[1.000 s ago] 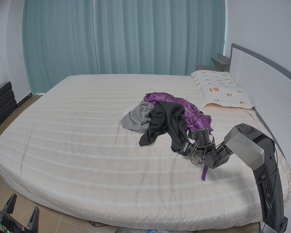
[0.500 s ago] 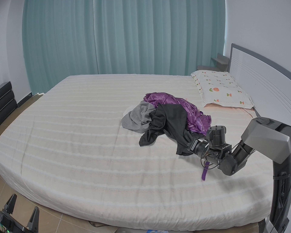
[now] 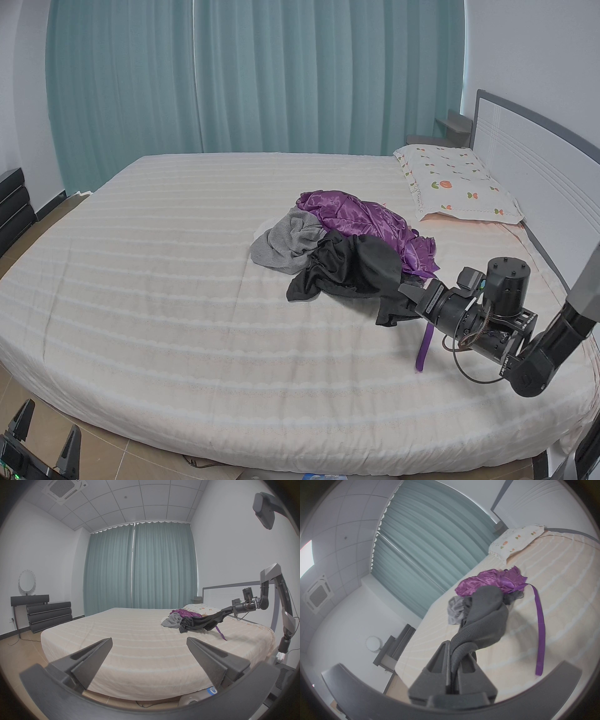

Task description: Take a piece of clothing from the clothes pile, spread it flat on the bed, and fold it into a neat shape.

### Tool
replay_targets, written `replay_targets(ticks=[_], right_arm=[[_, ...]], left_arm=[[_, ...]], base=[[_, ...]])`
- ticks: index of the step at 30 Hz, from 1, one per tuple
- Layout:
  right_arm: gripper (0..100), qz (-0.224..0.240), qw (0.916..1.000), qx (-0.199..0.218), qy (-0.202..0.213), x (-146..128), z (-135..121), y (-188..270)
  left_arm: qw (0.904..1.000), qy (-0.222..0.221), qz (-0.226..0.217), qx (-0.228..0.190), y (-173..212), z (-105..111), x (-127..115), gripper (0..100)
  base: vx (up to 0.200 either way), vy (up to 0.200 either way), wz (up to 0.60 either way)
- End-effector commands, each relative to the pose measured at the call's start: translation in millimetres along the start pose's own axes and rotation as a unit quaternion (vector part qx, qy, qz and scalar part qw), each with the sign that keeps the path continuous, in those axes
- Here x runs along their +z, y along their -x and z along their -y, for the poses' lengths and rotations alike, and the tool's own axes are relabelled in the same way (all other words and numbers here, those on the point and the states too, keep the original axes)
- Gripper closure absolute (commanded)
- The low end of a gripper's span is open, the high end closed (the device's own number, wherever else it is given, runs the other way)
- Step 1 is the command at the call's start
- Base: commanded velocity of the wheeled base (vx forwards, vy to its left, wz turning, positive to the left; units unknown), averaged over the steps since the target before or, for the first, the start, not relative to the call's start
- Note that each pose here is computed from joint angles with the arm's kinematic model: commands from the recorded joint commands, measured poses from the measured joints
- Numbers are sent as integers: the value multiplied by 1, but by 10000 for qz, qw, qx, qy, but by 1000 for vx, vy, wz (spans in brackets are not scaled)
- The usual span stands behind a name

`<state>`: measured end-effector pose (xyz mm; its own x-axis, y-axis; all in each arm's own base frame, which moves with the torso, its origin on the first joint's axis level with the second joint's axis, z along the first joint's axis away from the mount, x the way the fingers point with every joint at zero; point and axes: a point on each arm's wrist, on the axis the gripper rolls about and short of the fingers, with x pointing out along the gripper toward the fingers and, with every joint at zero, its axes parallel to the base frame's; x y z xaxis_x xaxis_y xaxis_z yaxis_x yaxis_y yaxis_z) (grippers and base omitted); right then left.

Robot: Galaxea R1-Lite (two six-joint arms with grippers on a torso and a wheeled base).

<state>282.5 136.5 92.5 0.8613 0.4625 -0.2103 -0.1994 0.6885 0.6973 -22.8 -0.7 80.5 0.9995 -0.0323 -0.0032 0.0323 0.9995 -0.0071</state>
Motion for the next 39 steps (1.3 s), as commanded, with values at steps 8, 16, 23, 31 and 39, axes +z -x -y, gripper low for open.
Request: replay_targets(ticks=[8, 16, 23, 31, 39], right_arm=[[100, 386, 9943, 997, 66, 16, -54, 58], [100, 520, 9893, 1353, 176, 21, -72, 68], [100, 762, 9814, 1740, 276, 35, -87, 85], [100, 592, 9818, 1756, 423, 25, -85, 88], [100, 582, 9817, 1742, 493, 25, -85, 86]], left_arm=[[10000, -27, -7, -7, 0, 0, -5, 0], [9998, -189, 8, -7, 0, 0, -5, 0], [9953, 126, 947, -136, 11, 1, 76, 0], [9854, 243, -963, -1380, -55, 6, 85, 0], [9506, 199, -2326, -2048, -124, 16, 70, 0]], base=[[0, 0, 0], [0, 0, 0], [0, 0, 0], [0, 0, 0], [0, 0, 0]])
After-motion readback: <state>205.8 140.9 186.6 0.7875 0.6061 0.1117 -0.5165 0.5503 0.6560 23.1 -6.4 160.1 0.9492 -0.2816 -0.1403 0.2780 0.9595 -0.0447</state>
